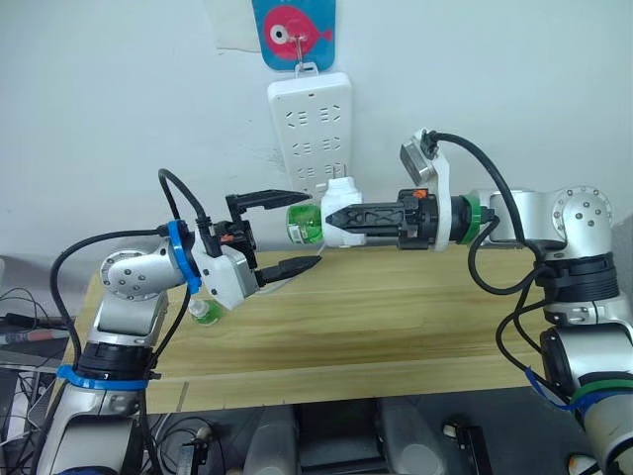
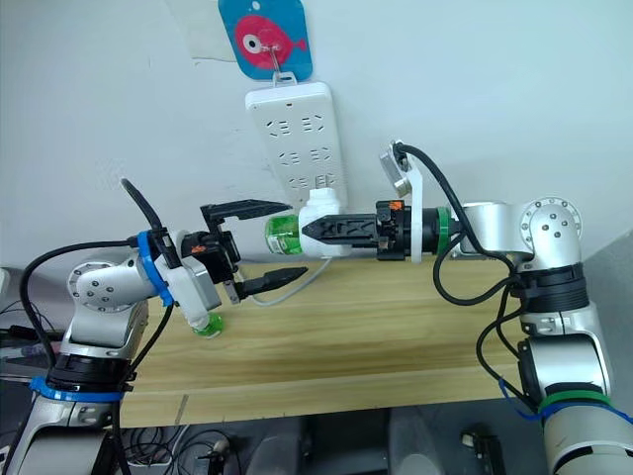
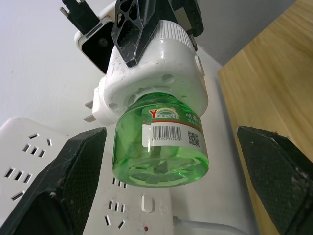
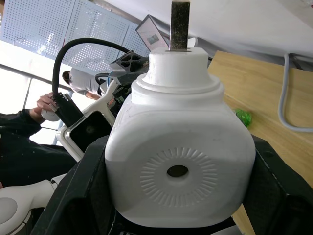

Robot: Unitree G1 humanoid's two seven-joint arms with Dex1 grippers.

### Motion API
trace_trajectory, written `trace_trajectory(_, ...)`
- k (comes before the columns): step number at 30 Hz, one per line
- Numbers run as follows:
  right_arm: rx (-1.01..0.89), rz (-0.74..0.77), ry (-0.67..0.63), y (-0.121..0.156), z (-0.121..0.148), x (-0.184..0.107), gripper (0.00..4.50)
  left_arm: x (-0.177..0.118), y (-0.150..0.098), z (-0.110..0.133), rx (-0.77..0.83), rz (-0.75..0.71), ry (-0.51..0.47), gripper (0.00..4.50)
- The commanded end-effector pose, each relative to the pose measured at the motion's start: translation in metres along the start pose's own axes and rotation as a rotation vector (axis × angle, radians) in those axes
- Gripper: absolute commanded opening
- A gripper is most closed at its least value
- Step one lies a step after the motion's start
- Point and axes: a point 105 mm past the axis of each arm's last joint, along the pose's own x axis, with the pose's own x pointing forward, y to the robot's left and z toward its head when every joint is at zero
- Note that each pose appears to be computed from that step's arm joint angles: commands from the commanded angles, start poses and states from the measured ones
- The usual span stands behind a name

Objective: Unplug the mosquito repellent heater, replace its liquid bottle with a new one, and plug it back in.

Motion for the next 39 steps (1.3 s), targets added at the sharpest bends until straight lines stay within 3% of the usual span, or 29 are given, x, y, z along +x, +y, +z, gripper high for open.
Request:
trace_trajectory(1,-0.034,0.046,-0.028,0.013,0.007,-0.005,3.02,-0.001,0.007,0.004,0.016,0.021,-0.019,3.63)
trace_trajectory(6,-0.034,0.044,-0.024,0.013,0.006,-0.006,3.02,-0.001,0.009,0.005,0.009,0.015,-0.018,2.24)
trace_trajectory(19,-0.043,0.030,0.013,0.011,-0.001,-0.005,3.02,-0.004,0.006,0.005,-0.117,-0.039,-0.016,2.24)
trace_trajectory(32,-0.091,-0.007,0.108,0.011,-0.021,-0.007,3.02,-0.003,0.012,0.021,-0.362,-0.121,-0.077,2.24)
trace_trajectory(39,-0.106,-0.013,0.129,0.012,-0.027,-0.008,3.02,-0.003,0.015,0.031,-0.587,-0.139,-0.119,2.24)
